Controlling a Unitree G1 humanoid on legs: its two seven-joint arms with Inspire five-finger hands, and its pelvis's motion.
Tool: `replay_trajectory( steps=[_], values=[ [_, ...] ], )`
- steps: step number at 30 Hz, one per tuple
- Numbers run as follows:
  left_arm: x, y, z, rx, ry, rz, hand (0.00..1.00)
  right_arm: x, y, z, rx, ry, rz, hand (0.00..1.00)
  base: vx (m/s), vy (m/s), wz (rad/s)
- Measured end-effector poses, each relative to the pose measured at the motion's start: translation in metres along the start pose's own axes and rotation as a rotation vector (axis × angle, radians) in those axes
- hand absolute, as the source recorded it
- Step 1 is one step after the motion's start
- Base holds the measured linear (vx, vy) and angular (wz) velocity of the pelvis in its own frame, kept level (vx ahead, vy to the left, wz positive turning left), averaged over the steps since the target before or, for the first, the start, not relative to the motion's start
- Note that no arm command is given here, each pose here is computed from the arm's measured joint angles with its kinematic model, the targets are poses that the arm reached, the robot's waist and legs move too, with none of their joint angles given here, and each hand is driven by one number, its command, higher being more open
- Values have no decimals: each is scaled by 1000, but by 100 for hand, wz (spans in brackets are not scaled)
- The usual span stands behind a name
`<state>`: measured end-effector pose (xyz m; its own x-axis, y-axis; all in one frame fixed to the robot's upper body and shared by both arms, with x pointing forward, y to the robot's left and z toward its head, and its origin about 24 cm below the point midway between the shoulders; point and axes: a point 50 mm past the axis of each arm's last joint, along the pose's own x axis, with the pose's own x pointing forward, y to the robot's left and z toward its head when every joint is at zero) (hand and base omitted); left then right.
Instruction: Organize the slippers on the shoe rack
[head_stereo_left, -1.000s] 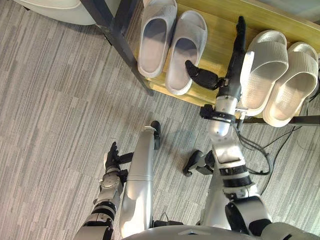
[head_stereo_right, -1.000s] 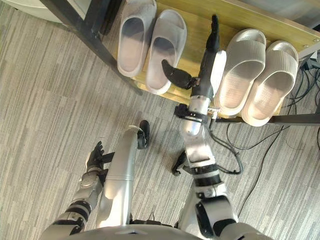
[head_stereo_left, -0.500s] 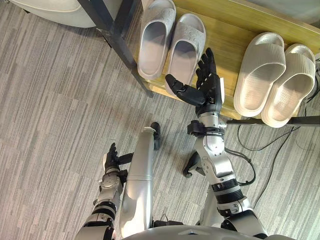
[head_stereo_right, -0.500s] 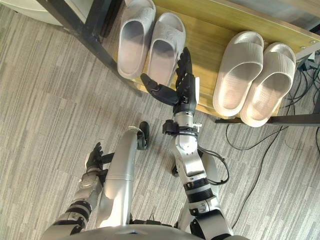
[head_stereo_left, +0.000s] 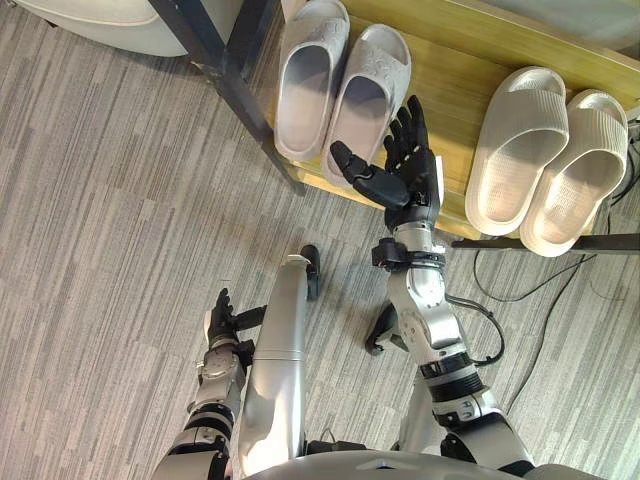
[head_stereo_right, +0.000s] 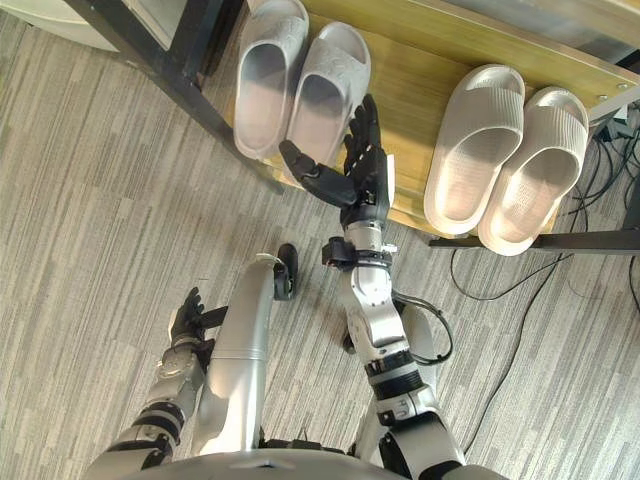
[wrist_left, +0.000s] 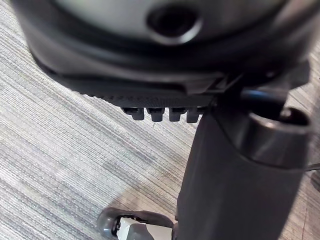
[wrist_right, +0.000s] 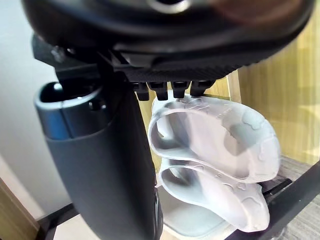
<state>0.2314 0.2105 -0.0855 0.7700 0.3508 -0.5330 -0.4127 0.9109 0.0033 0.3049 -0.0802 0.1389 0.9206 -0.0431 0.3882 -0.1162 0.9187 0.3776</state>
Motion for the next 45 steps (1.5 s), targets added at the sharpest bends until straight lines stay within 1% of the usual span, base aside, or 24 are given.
replay_trajectory(
  steps=[6, 17, 21, 25, 27, 35, 45],
  values=[
    [0, -2, 1, -4, -2, -4, 100, 13, 0, 5, -13, -23, -21, 100, 0, 0, 0],
    [0, -4, 1, -11, -2, -8, 100, 17, -2, 9, -22, -34, -41, 100, 0, 0, 0],
    [0, -5, 1, -14, -2, -9, 100, 18, -8, 10, -49, -36, -73, 100, 0, 0, 0],
    [0, -5, 1, -17, -1, -8, 100, 19, -13, 10, -125, -43, -110, 100, 0, 0, 0],
    [0, -5, 0, -31, 4, -1, 100, 16, -16, 9, -194, -46, -140, 100, 0, 0, 0],
    [-1, -6, -1, -36, 4, 6, 100, 4, -24, 16, -284, -97, -242, 100, 0, 0, 0],
    [-1, -5, 1, -35, -4, 8, 100, -12, -25, 30, -325, -164, -222, 100, 0, 0, 0]
  ],
)
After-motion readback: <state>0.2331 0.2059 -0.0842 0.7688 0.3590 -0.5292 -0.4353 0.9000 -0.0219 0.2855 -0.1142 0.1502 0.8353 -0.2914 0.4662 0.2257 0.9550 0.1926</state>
